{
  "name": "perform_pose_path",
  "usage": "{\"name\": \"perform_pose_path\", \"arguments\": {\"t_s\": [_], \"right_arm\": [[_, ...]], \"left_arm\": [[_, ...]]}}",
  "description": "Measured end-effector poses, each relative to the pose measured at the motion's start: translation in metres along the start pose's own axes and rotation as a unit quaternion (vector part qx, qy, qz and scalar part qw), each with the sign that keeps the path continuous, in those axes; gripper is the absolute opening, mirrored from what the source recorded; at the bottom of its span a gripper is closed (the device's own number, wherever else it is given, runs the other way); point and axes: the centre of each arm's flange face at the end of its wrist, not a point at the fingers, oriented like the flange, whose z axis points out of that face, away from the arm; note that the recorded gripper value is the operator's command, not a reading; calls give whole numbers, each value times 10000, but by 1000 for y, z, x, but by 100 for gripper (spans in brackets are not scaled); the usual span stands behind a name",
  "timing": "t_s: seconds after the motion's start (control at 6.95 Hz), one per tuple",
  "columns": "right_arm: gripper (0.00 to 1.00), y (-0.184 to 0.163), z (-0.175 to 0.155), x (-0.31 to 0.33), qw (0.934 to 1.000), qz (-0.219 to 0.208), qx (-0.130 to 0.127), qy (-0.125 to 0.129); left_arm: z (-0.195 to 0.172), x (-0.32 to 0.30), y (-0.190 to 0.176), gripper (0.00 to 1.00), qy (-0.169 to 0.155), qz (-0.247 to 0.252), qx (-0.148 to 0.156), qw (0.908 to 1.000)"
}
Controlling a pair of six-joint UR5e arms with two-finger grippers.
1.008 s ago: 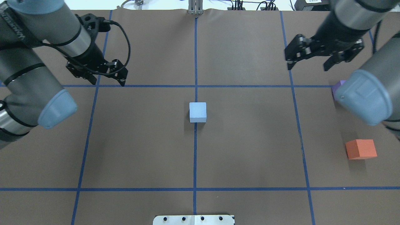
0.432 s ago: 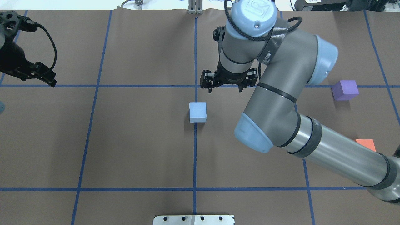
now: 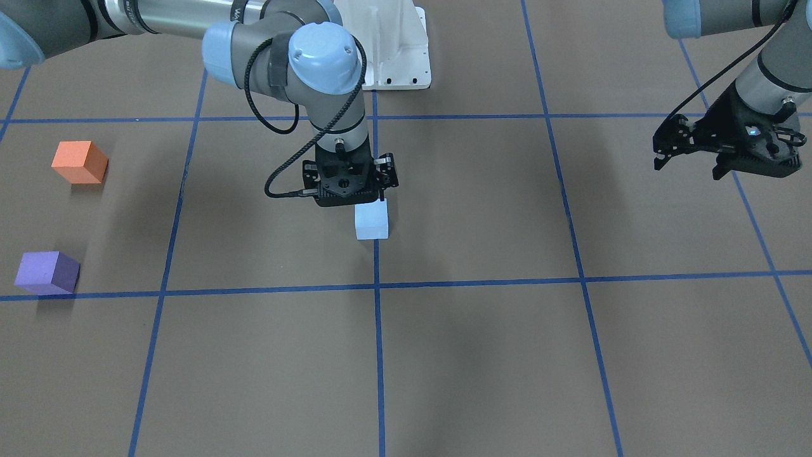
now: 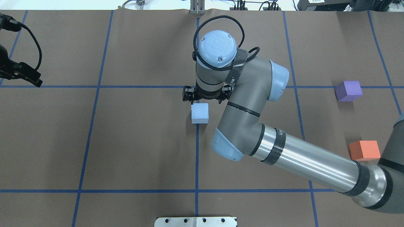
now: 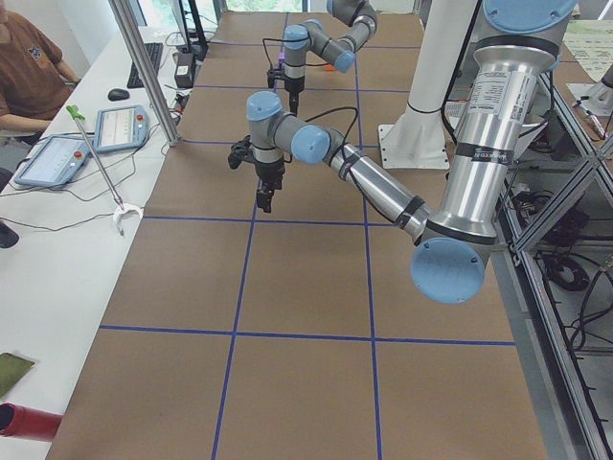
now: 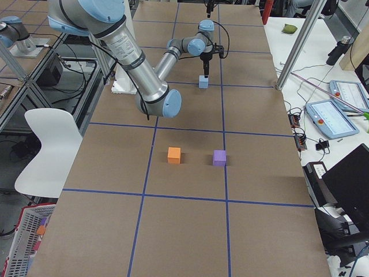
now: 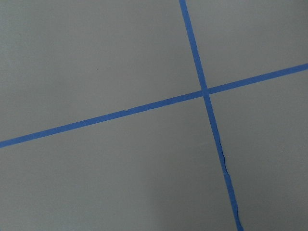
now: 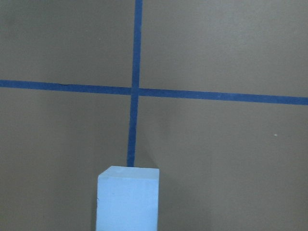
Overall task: Place blue block between orange and purple blocks
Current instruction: 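Lower the right gripper onto the light blue cube and close it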
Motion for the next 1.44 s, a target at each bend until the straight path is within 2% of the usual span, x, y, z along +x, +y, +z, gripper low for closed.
{"name": "perform_pose_path", "arguments": {"t_s": [0.58,1.44], "right_arm": [[100,-3,39,-23,9996,49,-52,274],[100,3,68,-22,9986,38,-146,509]], "left_arm": [[1,-2,-1,100,-21,-5,-7,10000],[2,-1,-3,100,-27,1,-9,10000]]}}
